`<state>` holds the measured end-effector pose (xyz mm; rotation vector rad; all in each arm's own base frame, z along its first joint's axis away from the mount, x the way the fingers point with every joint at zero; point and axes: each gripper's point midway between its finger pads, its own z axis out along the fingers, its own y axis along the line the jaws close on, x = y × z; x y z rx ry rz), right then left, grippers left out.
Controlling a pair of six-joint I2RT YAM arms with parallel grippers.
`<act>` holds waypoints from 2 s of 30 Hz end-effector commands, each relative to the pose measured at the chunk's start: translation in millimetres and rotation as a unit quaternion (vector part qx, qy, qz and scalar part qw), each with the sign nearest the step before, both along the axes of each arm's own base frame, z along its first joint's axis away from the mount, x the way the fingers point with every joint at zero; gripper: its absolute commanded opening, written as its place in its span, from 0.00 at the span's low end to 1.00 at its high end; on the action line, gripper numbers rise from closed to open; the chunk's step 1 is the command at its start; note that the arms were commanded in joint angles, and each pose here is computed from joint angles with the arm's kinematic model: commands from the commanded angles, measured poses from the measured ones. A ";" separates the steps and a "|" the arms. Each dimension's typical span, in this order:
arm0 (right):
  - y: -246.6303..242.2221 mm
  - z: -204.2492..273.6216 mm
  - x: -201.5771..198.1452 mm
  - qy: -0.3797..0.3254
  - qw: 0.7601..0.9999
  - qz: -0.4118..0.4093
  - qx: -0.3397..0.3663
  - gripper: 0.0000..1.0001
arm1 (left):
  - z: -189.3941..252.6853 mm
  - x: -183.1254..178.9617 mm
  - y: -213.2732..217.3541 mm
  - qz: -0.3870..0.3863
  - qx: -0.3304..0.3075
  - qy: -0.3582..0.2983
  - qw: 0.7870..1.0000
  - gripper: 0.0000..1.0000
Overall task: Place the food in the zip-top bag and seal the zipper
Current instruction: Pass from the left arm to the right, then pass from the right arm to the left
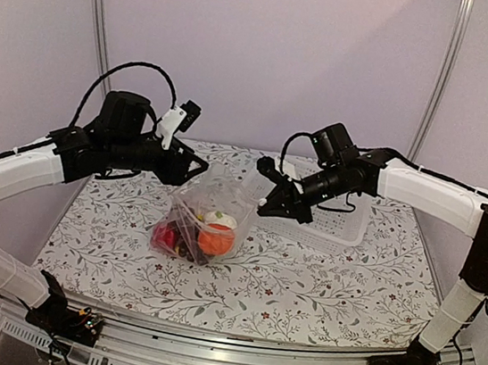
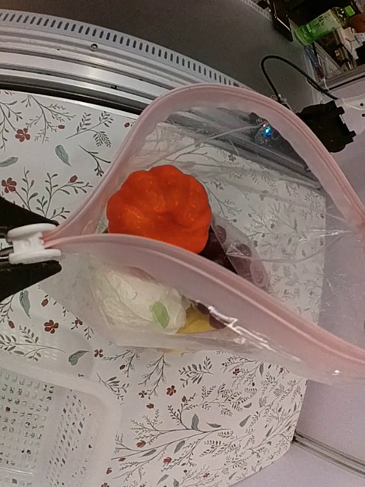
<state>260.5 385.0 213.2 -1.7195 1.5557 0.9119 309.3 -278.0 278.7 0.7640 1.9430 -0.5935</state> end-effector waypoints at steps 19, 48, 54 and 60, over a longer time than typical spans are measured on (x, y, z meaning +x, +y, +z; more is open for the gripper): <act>-8.3 53.5 -7.2 0.023 0.999 -0.030 -0.006 0.00 | -21.0 -94.8 -77.1 -0.107 0.151 -0.067 0.980 0.62; -19.7 60.1 -25.6 -0.023 0.998 -0.019 0.053 0.24 | 25.5 -78.6 -102.0 -0.096 0.073 -0.110 0.987 0.00; -16.2 76.5 -19.3 -0.060 0.993 -0.028 0.094 0.25 | 32.4 -84.6 -103.7 -0.110 0.043 -0.099 0.988 0.00; -16.7 97.9 -21.4 -0.066 0.991 -0.032 0.114 0.28 | 42.1 -89.1 -102.8 -0.125 0.009 -0.087 0.988 0.00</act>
